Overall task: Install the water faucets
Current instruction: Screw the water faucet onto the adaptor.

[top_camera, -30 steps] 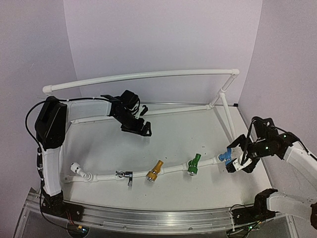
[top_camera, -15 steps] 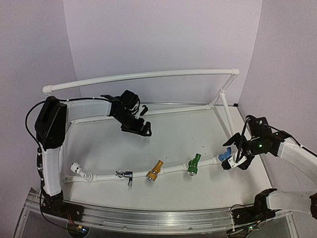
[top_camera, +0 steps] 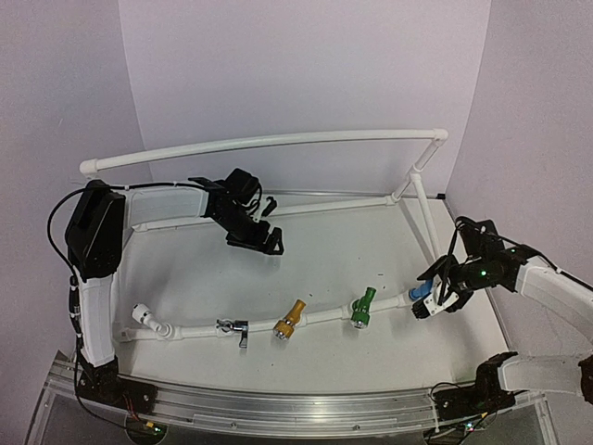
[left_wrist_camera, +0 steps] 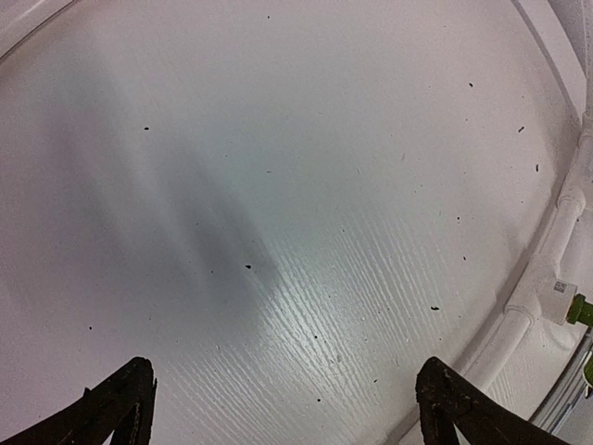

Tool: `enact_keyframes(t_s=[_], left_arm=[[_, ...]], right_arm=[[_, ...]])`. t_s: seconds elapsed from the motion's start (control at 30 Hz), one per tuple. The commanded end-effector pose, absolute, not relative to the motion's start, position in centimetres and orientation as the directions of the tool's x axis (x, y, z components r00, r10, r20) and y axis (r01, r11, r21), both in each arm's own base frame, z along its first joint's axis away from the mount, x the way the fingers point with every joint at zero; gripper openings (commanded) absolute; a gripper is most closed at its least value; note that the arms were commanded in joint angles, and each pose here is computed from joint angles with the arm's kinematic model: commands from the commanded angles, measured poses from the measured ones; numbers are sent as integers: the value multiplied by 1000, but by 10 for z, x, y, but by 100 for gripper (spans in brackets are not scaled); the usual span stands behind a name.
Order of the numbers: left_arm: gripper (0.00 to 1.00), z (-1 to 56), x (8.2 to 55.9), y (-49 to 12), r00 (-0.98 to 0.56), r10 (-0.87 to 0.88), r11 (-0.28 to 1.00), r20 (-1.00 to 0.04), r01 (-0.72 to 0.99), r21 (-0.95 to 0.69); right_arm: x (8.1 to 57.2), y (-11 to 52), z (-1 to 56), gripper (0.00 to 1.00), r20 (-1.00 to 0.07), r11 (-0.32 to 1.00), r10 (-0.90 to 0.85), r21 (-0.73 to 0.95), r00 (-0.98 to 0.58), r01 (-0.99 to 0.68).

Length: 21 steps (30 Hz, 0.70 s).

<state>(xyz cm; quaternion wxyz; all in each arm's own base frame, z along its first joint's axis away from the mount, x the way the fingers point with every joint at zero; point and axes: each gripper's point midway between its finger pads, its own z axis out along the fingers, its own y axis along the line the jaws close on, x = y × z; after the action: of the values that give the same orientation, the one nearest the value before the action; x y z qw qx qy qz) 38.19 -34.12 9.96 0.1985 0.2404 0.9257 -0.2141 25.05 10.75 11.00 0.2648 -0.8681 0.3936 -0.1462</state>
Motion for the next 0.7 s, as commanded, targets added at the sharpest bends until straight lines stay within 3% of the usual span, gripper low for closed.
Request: enact_keyframes(t_s=[0.0,0.33,0.67], left_arm=[[98,122,387,-343,-786,337,781,-518,540,-313],[98,121,390,-345,-787,338,778,-516,542,-317],[98,121,392,-345,-790,337,778,-513,540,-322]], right_arm=[[251,107,106,62,279,-818,-467,-496,839,-290],[259,103,105,54,194,-721,-626,-514,755,-465],[264,107,109,48,136,-658,-689,-530,711,-535]])
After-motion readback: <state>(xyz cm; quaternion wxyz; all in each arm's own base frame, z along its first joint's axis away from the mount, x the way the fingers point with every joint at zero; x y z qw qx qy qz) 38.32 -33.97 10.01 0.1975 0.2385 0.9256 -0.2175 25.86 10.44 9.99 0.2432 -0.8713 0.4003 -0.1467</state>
